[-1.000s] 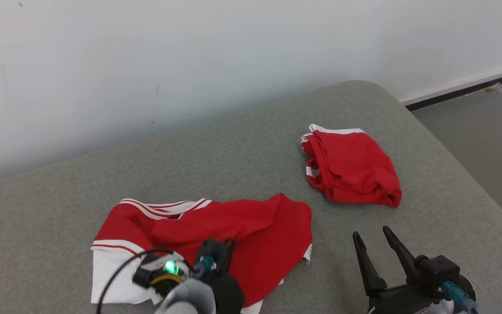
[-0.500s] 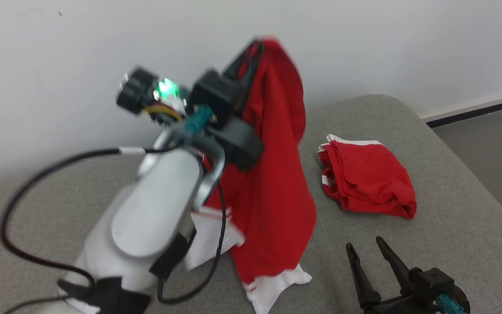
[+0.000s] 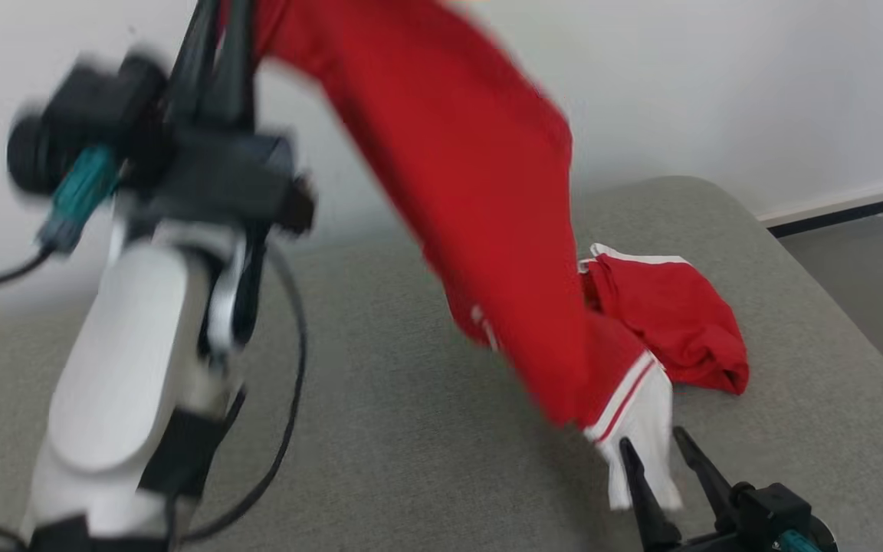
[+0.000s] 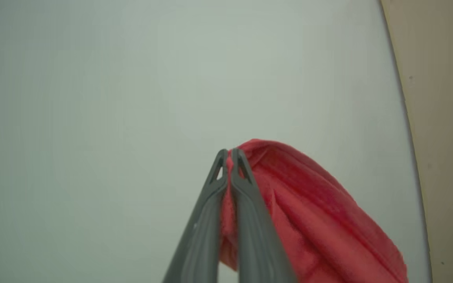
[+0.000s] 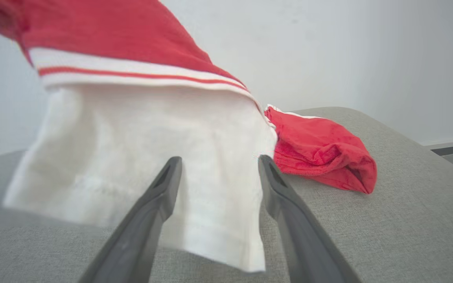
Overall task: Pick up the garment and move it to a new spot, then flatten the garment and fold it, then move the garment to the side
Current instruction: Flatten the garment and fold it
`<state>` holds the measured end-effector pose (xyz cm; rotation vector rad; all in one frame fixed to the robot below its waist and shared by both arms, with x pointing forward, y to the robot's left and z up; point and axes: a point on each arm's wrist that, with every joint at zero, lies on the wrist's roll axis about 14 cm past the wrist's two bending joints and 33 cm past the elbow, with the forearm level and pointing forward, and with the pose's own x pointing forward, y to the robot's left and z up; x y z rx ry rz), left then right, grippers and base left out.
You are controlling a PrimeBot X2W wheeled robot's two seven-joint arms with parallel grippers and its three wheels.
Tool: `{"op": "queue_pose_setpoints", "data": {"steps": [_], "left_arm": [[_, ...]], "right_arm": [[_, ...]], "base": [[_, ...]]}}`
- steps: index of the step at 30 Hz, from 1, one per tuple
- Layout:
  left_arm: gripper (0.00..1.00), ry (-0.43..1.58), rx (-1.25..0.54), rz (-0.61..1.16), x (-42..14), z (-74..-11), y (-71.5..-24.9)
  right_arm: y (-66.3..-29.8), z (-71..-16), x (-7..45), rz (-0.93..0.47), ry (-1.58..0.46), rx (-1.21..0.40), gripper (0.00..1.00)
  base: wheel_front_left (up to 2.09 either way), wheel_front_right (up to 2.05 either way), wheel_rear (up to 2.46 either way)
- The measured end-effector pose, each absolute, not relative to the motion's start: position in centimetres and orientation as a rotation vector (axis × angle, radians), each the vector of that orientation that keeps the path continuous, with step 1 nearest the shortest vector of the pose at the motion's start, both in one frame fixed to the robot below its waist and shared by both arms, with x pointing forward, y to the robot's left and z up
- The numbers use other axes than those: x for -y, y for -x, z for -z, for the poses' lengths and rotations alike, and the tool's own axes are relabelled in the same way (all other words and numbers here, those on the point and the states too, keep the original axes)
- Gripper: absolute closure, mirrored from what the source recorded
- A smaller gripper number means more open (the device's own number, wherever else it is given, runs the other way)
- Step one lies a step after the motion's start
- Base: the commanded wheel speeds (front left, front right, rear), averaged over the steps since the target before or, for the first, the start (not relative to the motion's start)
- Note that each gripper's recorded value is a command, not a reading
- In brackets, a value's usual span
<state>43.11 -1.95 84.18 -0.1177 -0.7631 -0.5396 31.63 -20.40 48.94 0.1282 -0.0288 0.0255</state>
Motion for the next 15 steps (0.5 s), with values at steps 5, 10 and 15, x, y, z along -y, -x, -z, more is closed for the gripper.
{"op": "queue_pose_setpoints", "data": {"steps": [5, 10, 15], "left_arm": [[1.0, 0.204, 0.428, 0.33, -5.9, -70.4, -46.6], [0.0, 0.209, 0.073, 0.145, -12.4, -56.0, -45.7], [0.0, 0.194, -0.064, 0.03, -16.2, -50.6, -44.5]], "right_arm": [[-31.7, -48.5, 18.8, -0.072, -0.132, 0.015, 0.0], [-32.3, -48.6, 16.9, -0.129, -0.117, 0.015, 0.0], [-32.4, -48.5, 15.9, -0.151, -0.114, 0.012, 0.0]], "base": [[0.0, 0.0, 0.0], [0.0, 0.0, 0.0], [0.0, 0.0, 0.0]]}}
